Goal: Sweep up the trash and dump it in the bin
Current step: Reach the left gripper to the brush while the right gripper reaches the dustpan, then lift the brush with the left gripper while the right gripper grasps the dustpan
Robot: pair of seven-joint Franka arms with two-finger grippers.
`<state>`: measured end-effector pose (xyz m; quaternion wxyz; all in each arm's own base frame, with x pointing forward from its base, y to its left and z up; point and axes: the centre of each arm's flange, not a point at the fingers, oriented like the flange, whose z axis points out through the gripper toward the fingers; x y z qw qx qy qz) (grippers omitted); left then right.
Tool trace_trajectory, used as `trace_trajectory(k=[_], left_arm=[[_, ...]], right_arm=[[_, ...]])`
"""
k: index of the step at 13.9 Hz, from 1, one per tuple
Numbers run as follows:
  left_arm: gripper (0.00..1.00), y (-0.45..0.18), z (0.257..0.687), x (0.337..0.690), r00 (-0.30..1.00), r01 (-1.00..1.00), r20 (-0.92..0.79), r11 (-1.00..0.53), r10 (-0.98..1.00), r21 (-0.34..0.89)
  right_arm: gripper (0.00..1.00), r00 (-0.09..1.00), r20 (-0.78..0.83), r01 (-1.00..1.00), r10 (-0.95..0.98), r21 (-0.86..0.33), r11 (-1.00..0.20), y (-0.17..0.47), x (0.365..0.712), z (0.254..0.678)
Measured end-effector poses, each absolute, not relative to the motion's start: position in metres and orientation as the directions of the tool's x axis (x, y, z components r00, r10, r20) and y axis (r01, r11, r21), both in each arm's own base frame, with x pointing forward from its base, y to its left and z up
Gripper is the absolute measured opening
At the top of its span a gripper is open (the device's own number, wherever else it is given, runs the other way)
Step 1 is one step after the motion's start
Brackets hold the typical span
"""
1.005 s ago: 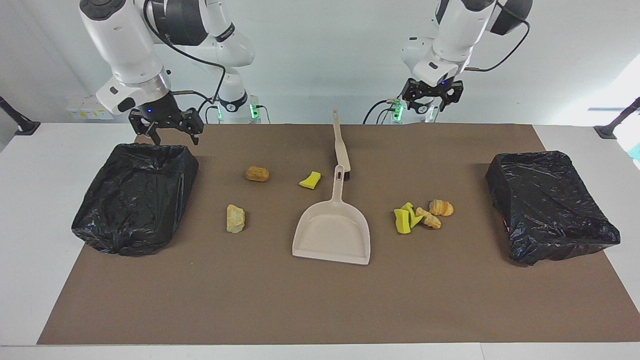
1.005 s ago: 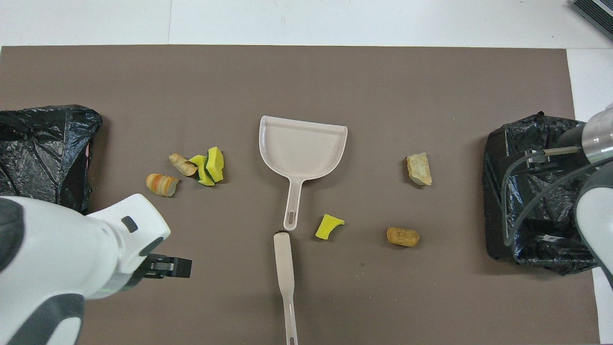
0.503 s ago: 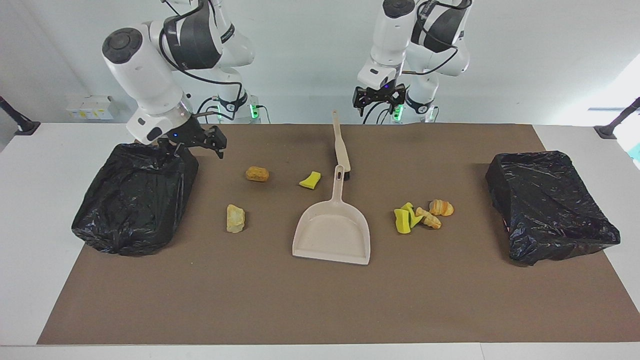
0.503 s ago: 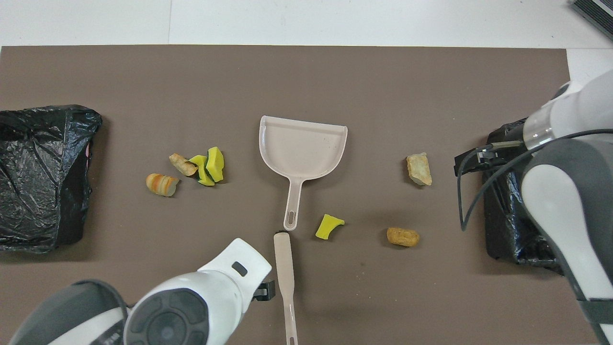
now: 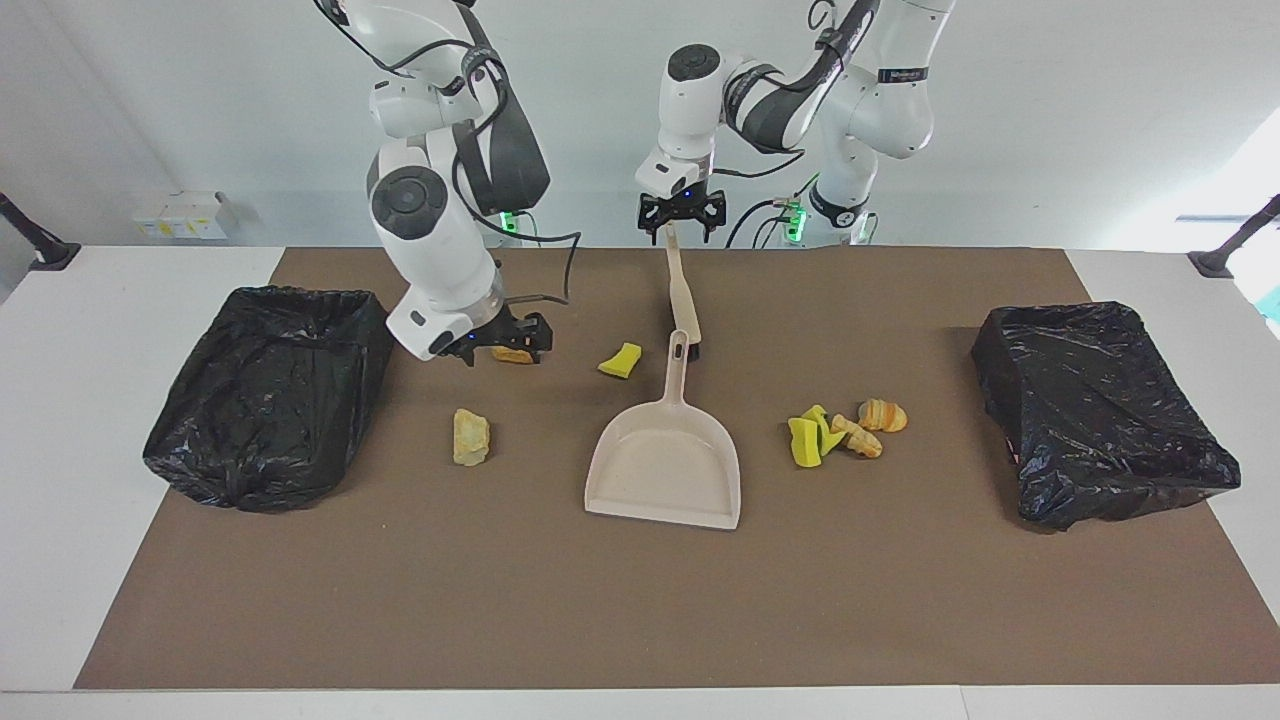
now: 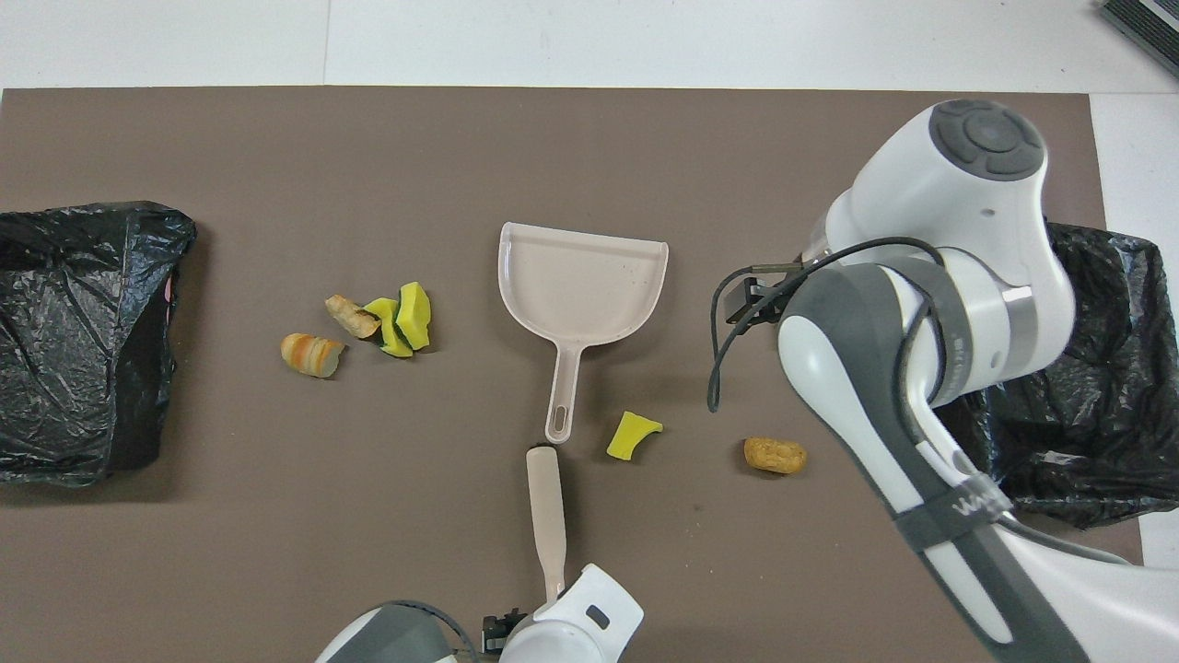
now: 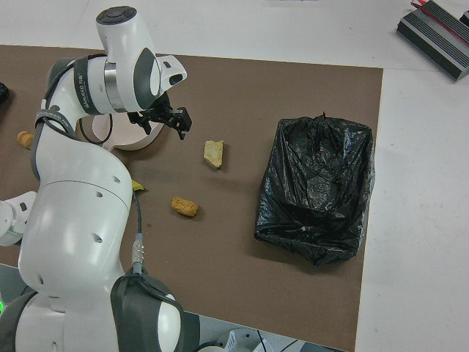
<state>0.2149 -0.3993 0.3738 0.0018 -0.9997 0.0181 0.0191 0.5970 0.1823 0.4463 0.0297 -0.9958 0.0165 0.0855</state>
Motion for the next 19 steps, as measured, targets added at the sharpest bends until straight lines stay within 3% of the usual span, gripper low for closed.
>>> trace_trajectory(k=[8,9,13,15,19], left_arm=[[1.00,-0.398,0.344,0.215,0.998,-0.035,-0.048,-0.999,-0.035,-0.012],[0.93,-0.398,0.344,0.215,0.998,-0.036,-0.048,-0.999,-0.036,-0.012],[0.84,-0.398,0.344,0.215,0.998,-0.053,-0.047,-0.999,-0.052,-0.011],[0.58,-0.397,0.343,0.215,0.997,-0.060,-0.048,-0.998,-0.059,-0.011],[0.59,-0.396,0.338,0.214,0.997,-0.063,-0.055,-0.998,-0.061,-0.021]], right_arm=[[1.00,0.982,-0.152,-0.114,-0.108,-0.033,-0.993,0.288,0.578,0.433],[1.00,0.983,-0.150,-0.115,-0.109,-0.033,-0.993,0.294,0.578,0.432],[1.00,0.985,-0.144,-0.105,-0.099,-0.036,-0.994,0.309,0.576,0.428],[1.00,0.985,-0.143,-0.106,-0.100,-0.036,-0.994,0.309,0.576,0.427],[1.00,0.987,-0.133,-0.102,-0.095,-0.043,-0.994,0.312,0.576,0.429]])
